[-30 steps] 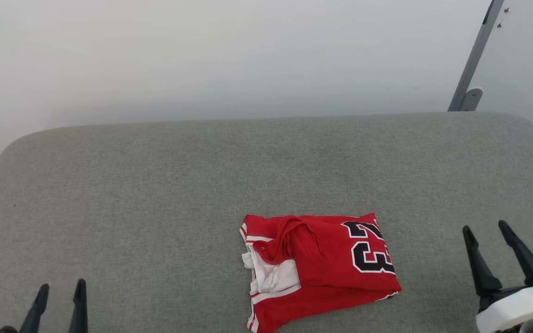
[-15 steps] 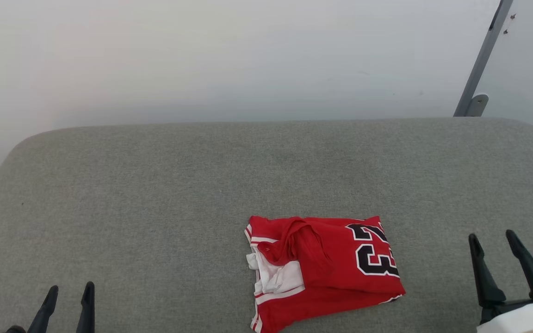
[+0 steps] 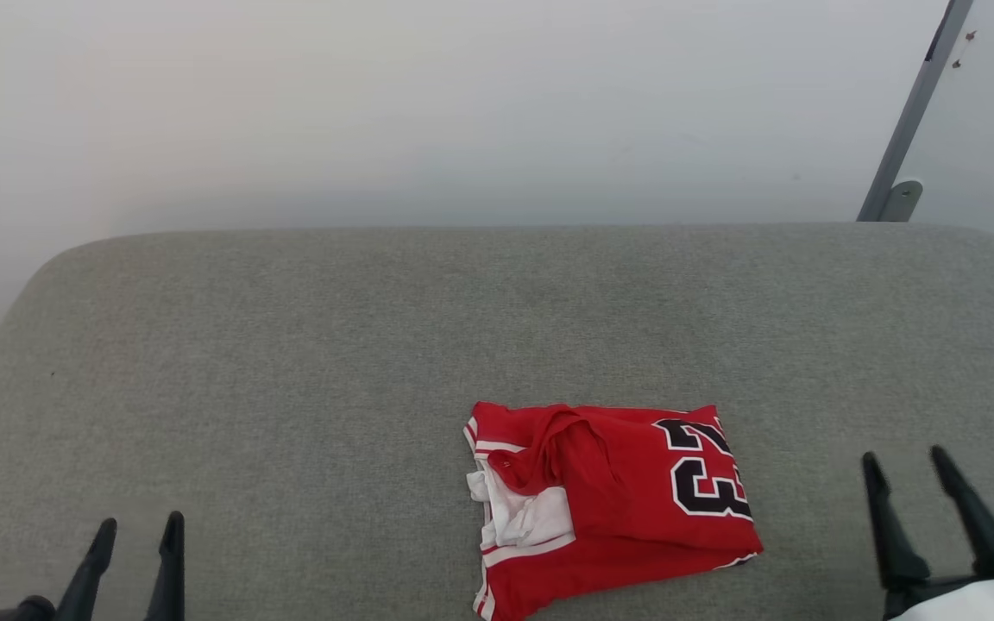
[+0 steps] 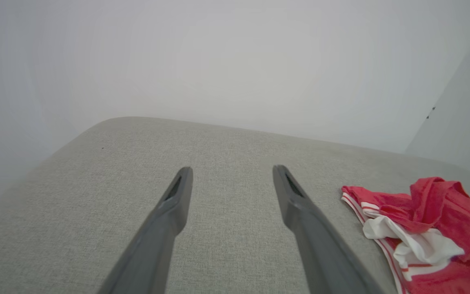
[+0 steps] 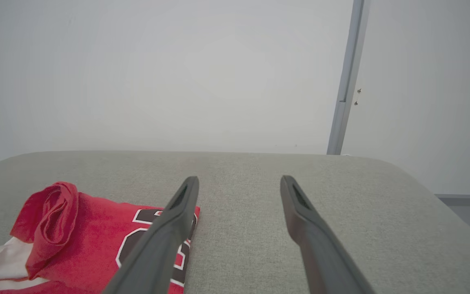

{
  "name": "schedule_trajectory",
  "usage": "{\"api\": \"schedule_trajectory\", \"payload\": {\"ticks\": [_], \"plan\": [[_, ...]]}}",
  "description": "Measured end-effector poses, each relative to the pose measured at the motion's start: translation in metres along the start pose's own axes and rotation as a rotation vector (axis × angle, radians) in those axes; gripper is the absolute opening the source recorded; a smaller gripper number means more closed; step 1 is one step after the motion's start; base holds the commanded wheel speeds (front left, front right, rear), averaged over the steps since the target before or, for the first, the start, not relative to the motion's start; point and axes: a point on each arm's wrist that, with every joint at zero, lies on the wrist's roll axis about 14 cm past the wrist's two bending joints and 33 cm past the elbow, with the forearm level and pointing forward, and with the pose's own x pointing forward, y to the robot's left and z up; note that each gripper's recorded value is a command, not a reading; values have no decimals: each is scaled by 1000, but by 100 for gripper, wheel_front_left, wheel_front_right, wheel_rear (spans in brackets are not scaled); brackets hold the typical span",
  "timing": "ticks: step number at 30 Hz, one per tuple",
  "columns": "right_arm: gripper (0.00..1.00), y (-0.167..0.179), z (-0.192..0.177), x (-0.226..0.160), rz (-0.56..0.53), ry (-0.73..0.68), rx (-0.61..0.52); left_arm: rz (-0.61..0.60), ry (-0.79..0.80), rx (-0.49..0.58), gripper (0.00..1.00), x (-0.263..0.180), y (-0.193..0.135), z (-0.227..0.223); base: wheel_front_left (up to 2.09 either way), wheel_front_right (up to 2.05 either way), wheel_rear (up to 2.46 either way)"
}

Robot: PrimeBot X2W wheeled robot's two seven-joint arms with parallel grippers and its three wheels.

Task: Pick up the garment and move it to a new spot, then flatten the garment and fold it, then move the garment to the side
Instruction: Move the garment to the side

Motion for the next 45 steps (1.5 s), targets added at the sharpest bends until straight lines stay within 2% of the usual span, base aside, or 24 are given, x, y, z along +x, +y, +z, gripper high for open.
{"api": "schedule_trajectory", "payload": {"ticks": [6, 11, 19, 30, 36, 38, 39, 40, 41, 45], "plan": [[100, 14, -17, 6, 54, 58, 30, 29, -22, -7, 100, -3, 7, 6, 0, 0, 0], [100, 36, -40, 25, 158, 193, 39, 76, -24, -12, 100, -15, 20, 6, 0, 0, 0], [100, 54, -69, 51, 268, 465, 16, 145, 0, -33, 100, -37, 34, -3, 0, 0, 0], [100, 65, -126, 56, 348, 913, -35, 230, 42, -59, 100, -50, 52, -14, 0, 0, 0], [100, 78, -157, 47, 374, 1196, 9, 240, 77, -67, 100, -42, 55, -21, 0, 0, 0], [100, 82, -159, 47, 384, 1252, 24, 239, 83, -66, 100, -38, 55, -23, 0, 0, 0], [92, 84, -160, 47, 389, 1268, 25, 235, 83, -66, 100, -36, 54, -23, 0, 0, 0], [32, 86, -159, 49, 397, 1273, 29, 231, 82, -65, 100, -33, 53, -22, 0, 0, 0], [0, 88, -158, 50, 401, 1270, 39, 227, 81, -65, 100, -30, 53, -22, 0, 0, 0], [0, 101, -152, 57, 427, 1238, 90, 194, 84, -68, 100, -17, 46, -22, 0, 0, 0]]}}
